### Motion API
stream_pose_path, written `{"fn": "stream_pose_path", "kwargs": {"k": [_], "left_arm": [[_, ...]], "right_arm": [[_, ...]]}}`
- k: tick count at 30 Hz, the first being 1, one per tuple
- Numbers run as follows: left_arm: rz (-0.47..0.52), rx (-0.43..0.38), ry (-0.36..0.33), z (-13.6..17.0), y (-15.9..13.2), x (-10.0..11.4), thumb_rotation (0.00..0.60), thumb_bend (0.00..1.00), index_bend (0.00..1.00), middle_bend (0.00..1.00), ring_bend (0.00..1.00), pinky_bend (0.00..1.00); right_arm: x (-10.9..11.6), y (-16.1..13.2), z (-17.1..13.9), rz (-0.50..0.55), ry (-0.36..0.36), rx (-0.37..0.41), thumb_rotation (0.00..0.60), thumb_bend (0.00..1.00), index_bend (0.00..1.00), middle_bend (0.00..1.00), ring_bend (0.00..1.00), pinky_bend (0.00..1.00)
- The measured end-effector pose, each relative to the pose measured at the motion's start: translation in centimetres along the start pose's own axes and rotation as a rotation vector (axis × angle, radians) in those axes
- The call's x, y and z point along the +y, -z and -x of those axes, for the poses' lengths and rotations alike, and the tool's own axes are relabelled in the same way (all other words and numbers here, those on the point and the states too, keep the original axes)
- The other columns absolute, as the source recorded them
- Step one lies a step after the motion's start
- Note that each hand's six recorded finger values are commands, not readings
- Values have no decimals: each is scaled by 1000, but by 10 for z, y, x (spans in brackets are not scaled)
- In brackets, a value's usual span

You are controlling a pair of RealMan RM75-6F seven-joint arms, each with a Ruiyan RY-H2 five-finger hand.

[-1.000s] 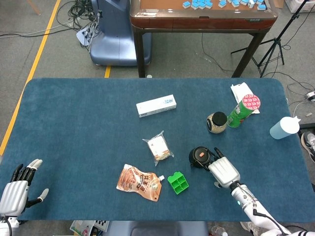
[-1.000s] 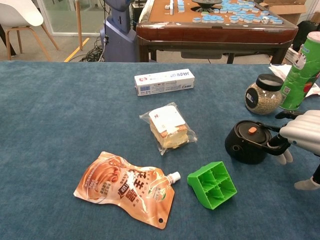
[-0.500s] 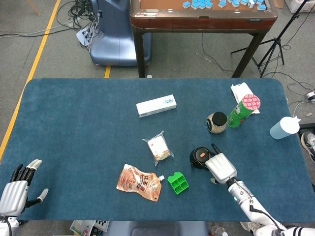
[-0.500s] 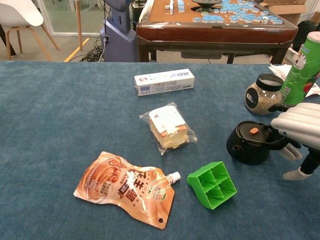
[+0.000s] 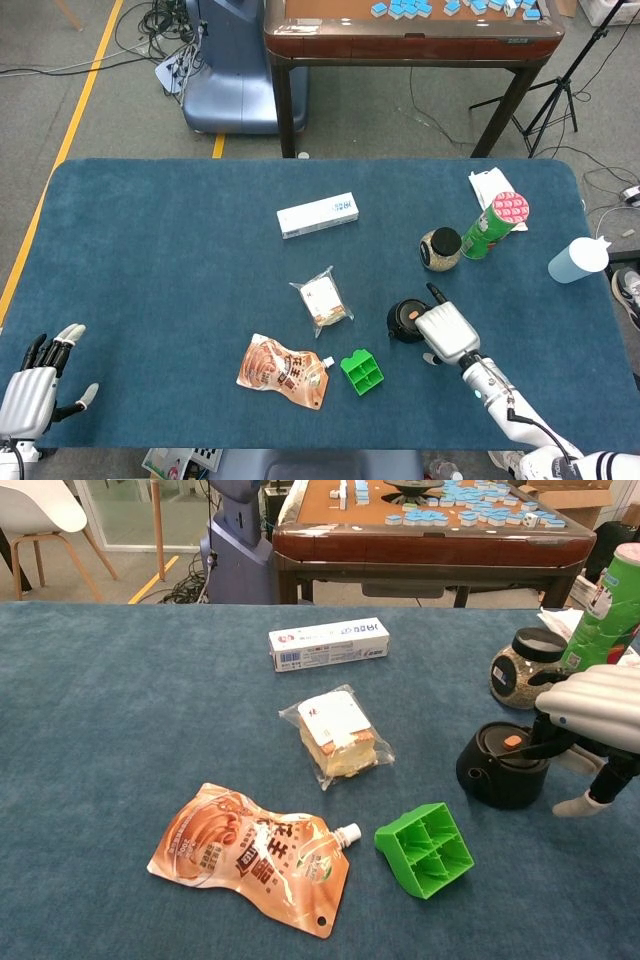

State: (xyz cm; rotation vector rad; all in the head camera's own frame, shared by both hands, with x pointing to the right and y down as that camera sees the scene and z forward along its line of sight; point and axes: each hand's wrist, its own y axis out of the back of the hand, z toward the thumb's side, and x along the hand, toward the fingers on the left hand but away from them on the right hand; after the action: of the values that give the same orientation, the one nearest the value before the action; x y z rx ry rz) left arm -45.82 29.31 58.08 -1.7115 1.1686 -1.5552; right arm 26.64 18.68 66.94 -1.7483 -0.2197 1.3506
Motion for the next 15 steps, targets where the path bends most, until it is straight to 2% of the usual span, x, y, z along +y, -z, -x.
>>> {"fn": "stream_pose_path", "kwargs": {"k": [7, 15], "left_arm": [[-3, -3, 4, 0, -2, 0, 600, 247, 92, 86, 124, 0], [-3, -9, 4, -1, -5, 0, 600, 247, 92, 86, 124, 0]], "right_arm": [[6, 6, 3, 36, 36, -7, 600, 0, 968, 885, 772, 10], [13, 15, 4, 66, 64, -19, 600, 0, 991, 905, 792, 10]]}}
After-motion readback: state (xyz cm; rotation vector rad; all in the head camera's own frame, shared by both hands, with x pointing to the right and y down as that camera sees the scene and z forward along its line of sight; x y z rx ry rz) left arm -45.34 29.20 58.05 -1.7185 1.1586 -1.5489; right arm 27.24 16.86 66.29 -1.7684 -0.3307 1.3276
